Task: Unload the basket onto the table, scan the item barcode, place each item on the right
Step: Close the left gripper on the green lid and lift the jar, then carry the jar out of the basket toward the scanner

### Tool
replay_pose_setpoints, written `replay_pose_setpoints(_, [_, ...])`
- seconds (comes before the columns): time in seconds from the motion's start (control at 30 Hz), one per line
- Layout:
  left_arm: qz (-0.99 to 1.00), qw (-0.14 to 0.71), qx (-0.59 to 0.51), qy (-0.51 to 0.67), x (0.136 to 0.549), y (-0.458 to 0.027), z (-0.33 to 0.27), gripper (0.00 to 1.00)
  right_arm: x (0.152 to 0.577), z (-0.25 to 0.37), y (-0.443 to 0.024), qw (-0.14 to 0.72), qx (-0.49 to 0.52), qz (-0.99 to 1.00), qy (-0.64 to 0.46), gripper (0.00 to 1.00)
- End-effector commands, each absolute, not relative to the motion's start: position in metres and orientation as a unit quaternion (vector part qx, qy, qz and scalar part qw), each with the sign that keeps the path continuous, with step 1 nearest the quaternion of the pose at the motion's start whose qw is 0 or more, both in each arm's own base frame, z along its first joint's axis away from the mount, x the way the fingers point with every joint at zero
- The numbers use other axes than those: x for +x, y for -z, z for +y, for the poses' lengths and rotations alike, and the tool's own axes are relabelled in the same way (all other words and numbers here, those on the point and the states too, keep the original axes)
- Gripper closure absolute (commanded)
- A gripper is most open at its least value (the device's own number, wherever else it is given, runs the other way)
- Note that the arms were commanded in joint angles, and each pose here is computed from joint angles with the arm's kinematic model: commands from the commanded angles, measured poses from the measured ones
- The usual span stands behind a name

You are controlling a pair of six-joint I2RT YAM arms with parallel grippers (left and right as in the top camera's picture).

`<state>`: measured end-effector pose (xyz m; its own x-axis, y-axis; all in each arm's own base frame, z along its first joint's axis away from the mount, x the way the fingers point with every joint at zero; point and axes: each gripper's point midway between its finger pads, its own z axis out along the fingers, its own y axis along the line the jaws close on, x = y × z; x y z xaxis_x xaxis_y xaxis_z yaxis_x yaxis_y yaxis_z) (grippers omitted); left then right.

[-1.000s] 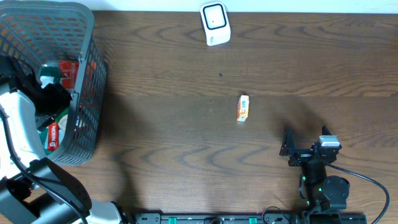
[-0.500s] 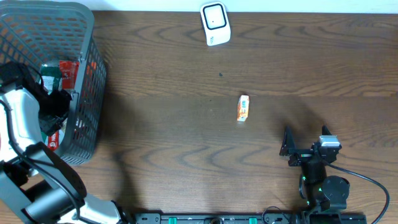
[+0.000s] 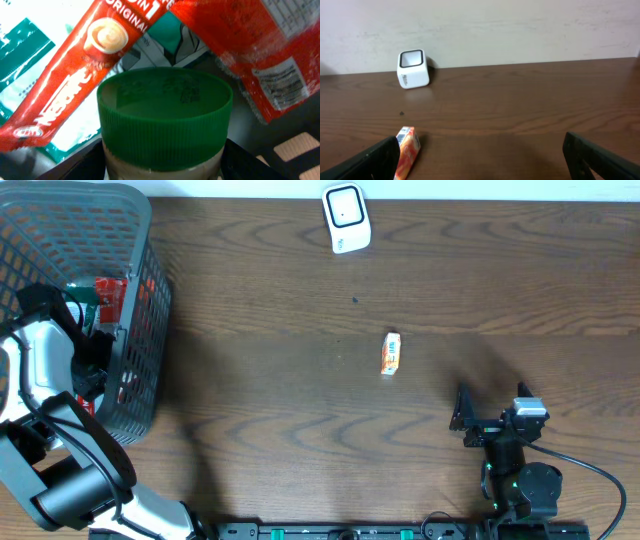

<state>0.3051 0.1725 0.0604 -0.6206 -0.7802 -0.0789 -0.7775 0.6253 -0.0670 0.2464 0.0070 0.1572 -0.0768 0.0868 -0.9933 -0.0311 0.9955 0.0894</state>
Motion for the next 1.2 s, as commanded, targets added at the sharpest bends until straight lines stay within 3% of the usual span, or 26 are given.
replay_pose_setpoints(0.0, [0.896,0.021,-0.444,-0.015,0.288,-0.042,0.175,0.3,0.246,0.004,-0.156,0.679,0.026,0.733,-0.043,0.01])
replay_pose_setpoints(0.63, [0.896,0.018,-0.444,-0.014,0.279,-0.018,0.17,0.29,0.246,0.004,-0.156,0.679,0.026,0.733,-0.043,0.01])
replay_pose_setpoints(0.73, [0.895,0.027,-0.444,-0.015,0.283,-0.021,0.172,0.36,0.246,0.004,-0.156,0.679,0.026,0.733,-0.043,0.01])
replay_pose_setpoints(0.87, [0.895,0.046,-0.444,-0.017,0.295,-0.039,0.18,0.43,0.246,0.004,-0.156,0.679,0.026,0.733,-0.043,0.01])
replay_pose_setpoints(0.97, [0.892,0.076,-0.446,-0.019,0.307,-0.063,0.188,0.53,0.246,0.004,-0.156,0.679,0.026,0.733,-0.043,0.01])
replay_pose_setpoints(1.17, [0.88,0.155,-0.447,-0.026,0.322,-0.121,0.203,0.53,0.246,0.004,-0.156,0.679,0.026,0.733,-0.043,0.01])
